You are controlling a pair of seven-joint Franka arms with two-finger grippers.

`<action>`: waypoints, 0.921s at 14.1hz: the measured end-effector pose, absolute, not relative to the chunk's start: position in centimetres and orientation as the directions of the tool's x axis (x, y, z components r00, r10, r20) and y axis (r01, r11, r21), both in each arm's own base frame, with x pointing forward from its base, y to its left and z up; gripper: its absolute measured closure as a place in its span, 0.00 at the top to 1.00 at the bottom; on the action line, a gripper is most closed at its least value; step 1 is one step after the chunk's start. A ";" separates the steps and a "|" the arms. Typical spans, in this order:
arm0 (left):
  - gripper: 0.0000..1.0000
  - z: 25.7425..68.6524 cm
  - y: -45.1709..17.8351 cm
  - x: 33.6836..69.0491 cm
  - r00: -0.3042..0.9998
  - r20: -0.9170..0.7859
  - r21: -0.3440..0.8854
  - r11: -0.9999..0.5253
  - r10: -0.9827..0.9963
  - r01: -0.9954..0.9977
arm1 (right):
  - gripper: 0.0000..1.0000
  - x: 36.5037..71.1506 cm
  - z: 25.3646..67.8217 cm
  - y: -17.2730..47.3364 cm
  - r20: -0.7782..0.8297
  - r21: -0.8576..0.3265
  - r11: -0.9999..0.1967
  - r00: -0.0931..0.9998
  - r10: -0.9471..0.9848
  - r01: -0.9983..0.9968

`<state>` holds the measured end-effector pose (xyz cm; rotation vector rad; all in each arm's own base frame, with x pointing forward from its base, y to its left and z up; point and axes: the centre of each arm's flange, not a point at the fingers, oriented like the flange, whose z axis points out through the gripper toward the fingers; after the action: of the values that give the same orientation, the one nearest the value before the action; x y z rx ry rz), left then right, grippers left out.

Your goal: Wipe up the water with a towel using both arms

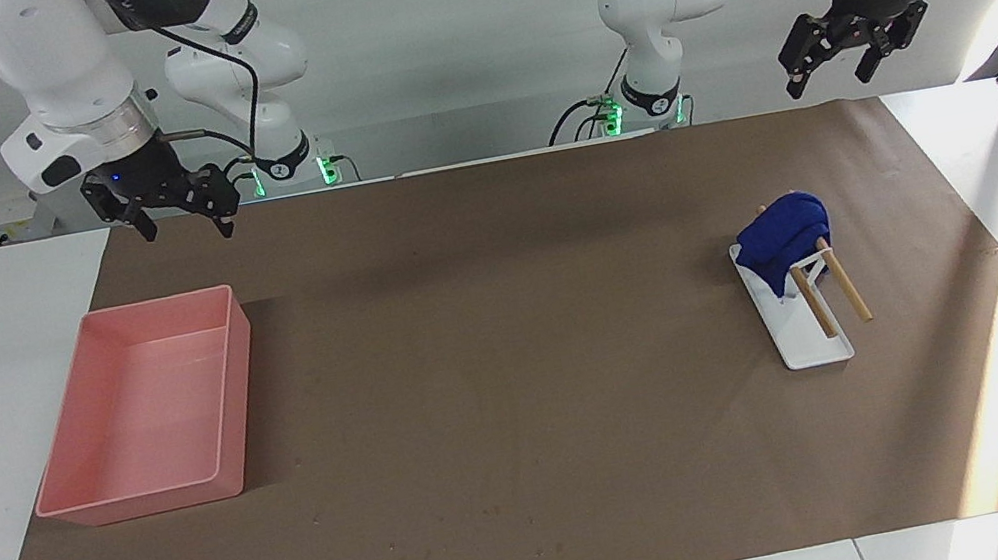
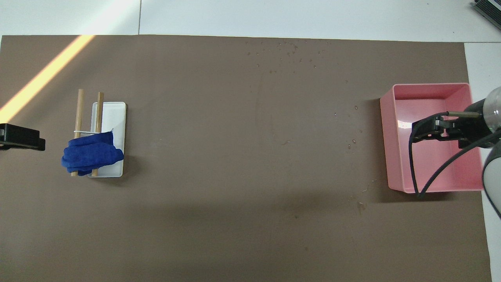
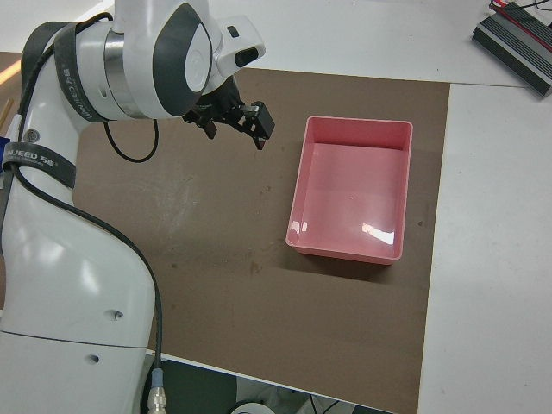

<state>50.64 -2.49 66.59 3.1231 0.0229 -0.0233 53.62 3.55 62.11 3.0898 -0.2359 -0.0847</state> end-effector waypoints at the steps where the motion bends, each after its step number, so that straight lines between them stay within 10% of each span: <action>1: 1.00 66.6 -2.5 50.6 1.000 -0.015 0.018 -1.000 0.015 0.015 | 1.00 53.6 62.1 3.5 -0.051 0.046 -0.988 0.987 -0.153 -0.151; 13: 1.00 66.7 -2.0 50.3 0.989 -0.030 0.015 -0.989 0.146 0.147 | 1.00 53.7 62.1 2.1 -0.051 0.045 -0.983 0.982 -0.180 -0.177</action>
<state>50.30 -1.99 66.67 3.1160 0.2296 -0.0447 53.70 2.06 62.11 3.0874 -0.2783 -0.0857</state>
